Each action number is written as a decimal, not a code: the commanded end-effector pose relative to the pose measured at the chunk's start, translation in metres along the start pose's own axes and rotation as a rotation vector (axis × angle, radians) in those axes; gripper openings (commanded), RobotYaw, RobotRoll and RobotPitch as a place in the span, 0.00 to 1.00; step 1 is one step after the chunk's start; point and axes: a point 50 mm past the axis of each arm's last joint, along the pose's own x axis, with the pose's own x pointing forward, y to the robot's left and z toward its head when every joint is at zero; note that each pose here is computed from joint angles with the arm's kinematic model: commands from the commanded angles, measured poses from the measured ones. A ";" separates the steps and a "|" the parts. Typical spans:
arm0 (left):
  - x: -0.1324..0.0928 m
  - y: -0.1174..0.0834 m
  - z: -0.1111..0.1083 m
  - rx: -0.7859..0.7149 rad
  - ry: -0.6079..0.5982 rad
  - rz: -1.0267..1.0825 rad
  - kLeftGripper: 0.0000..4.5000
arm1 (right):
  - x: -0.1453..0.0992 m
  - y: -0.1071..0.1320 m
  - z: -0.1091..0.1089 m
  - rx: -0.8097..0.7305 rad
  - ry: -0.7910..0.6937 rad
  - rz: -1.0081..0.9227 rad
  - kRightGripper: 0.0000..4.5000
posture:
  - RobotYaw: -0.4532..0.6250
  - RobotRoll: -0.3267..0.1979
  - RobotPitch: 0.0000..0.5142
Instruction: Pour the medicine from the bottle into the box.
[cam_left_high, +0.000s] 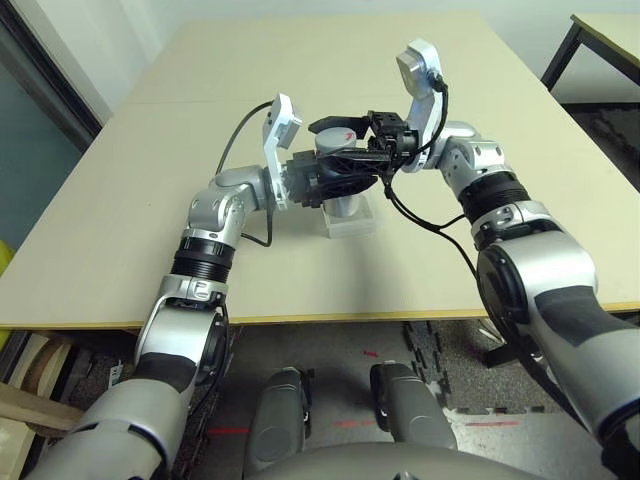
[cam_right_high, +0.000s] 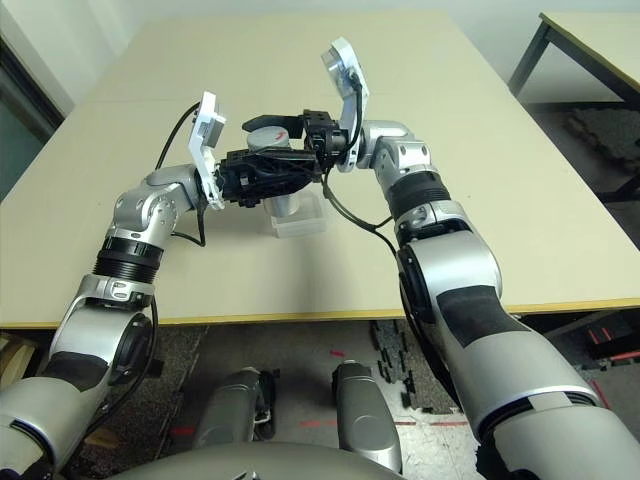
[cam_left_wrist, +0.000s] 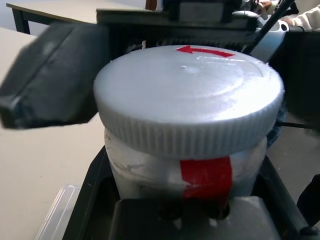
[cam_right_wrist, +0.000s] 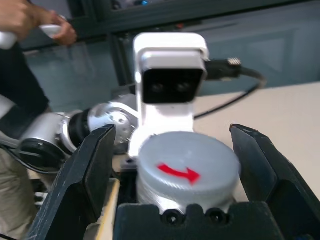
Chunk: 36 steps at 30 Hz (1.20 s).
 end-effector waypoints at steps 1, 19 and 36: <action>0.000 0.000 -0.004 -0.008 0.018 0.003 0.60 | -0.003 -0.003 0.006 -0.030 0.009 -0.044 1.00 | 0.25 0.62 0.14; -0.001 0.002 -0.009 -0.003 0.039 0.021 0.60 | 0.001 -0.003 0.007 -0.020 -0.008 -0.040 1.00 | 0.26 0.62 0.16; -0.003 -0.001 -0.006 0.020 0.047 0.001 0.60 | -0.016 -0.010 -0.002 -0.034 0.087 -0.181 1.00 | 0.26 0.62 0.15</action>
